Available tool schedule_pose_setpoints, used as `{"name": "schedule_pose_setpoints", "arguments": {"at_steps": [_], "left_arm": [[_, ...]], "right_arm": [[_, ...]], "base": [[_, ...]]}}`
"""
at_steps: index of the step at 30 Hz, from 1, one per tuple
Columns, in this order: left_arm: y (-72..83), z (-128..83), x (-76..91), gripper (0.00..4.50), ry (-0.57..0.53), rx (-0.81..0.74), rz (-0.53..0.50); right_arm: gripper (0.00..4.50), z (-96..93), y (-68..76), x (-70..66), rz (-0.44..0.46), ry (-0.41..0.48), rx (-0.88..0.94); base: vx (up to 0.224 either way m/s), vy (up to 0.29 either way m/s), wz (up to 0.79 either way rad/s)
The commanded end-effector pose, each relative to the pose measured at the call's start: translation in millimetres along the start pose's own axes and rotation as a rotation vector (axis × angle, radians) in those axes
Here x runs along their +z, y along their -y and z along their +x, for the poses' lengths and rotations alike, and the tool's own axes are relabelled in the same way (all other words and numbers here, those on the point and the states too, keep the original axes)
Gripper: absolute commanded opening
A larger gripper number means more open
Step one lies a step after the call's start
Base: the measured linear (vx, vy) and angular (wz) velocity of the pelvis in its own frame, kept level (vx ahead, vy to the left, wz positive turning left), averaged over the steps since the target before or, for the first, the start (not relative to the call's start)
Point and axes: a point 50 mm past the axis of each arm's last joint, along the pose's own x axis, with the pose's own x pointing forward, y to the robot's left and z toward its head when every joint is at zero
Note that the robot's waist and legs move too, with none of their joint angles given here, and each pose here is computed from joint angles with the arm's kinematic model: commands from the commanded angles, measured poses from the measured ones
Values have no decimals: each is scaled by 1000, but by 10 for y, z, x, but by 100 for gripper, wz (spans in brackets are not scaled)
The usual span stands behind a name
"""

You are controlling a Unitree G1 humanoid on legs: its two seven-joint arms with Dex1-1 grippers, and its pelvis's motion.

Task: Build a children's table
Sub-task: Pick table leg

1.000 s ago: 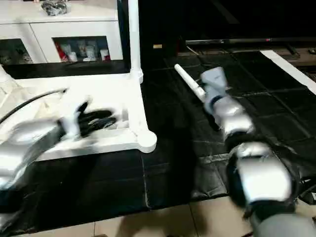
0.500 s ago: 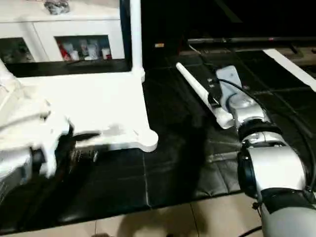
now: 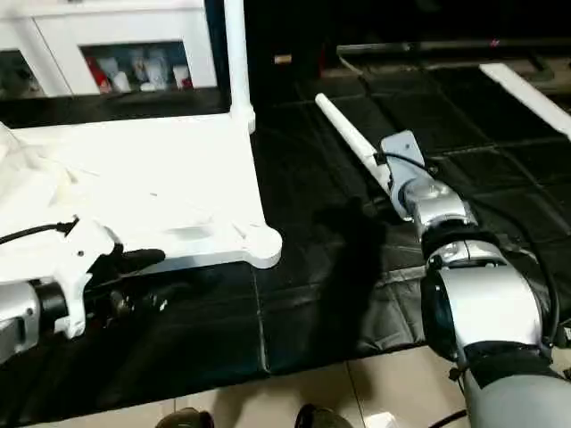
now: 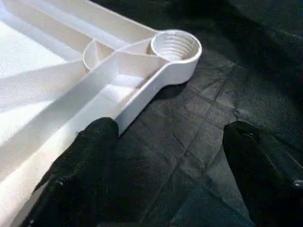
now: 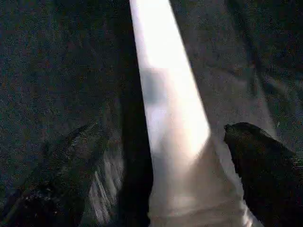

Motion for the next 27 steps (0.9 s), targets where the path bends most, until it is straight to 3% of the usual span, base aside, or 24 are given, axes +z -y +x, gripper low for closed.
{"name": "schedule_pose_setpoints", "arguments": {"at_steps": [1,11,14,18,27], "left_arm": [[18,-40,32,429,0,5,13],[15,-33,43,446,-3,-5,9],[26,-18,46,446,-2,-19,12],[20,-15,58,446,2,-18,20],[23,-12,93,446,9,-31,36]], "right_arm": [[450,-4,27,-45,5,-27,-8],[450,-29,-38,-18,61,-102,139],[450,-29,-165,-57,60,-154,249],[450,-7,-304,-83,26,-157,306],[450,39,-567,-69,29,-142,308]], "base": [[0,0,0],[0,0,0],[0,0,0],[0,0,0],[0,0,0]]}}
